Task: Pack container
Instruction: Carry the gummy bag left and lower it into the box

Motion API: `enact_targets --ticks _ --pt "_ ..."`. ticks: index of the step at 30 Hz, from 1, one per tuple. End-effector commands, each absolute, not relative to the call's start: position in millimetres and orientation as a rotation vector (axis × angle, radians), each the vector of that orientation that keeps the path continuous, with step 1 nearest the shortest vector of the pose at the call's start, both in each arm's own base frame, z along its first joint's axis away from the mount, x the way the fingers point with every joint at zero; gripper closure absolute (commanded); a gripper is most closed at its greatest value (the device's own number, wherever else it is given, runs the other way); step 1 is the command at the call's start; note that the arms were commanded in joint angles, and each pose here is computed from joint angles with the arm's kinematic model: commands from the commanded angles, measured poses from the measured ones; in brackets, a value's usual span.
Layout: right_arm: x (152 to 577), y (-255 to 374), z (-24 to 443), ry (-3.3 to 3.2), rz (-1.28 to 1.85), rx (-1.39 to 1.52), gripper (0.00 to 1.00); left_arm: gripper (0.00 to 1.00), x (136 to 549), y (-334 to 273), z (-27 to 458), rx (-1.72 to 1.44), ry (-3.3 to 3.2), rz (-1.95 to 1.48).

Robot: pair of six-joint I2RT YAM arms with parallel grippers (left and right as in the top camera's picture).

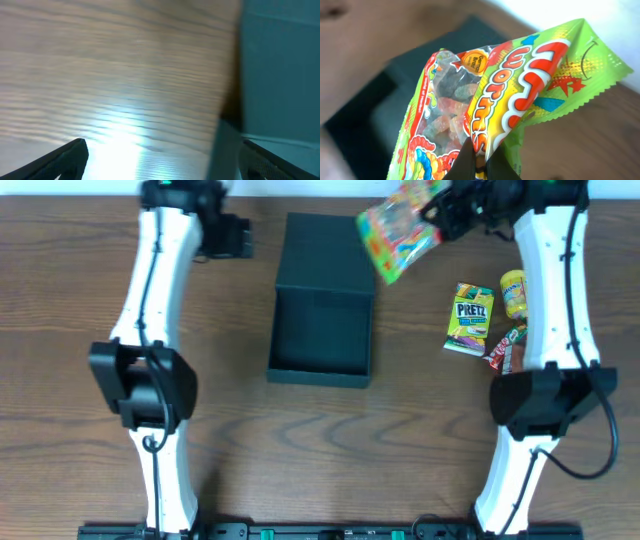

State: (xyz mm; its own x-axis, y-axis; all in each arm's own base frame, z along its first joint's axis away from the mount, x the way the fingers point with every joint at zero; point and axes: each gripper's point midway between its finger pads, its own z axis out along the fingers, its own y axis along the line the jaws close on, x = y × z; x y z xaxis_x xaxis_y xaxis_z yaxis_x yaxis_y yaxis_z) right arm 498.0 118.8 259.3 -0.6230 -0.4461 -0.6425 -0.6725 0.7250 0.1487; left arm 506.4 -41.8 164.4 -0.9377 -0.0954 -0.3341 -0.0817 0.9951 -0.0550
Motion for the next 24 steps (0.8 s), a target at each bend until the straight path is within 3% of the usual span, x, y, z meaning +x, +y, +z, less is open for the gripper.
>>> enact_targets --ticks 1,6,14,24 --pt "468.1 157.1 261.0 2.232 0.642 -1.107 0.99 0.04 504.8 -22.9 198.4 -0.189 2.727 -0.119" --pt "411.1 205.6 243.3 2.207 0.759 -1.417 0.99 0.05 503.7 0.6 197.9 -0.254 2.728 -0.146" --pt "371.8 272.5 209.8 2.139 0.852 -1.653 0.99 0.04 503.7 6.6 197.9 -0.213 2.729 -0.131" --pt "366.7 303.2 165.4 2.086 0.855 -1.733 0.99 0.05 503.6 6.6 197.9 -0.184 2.731 -0.125"
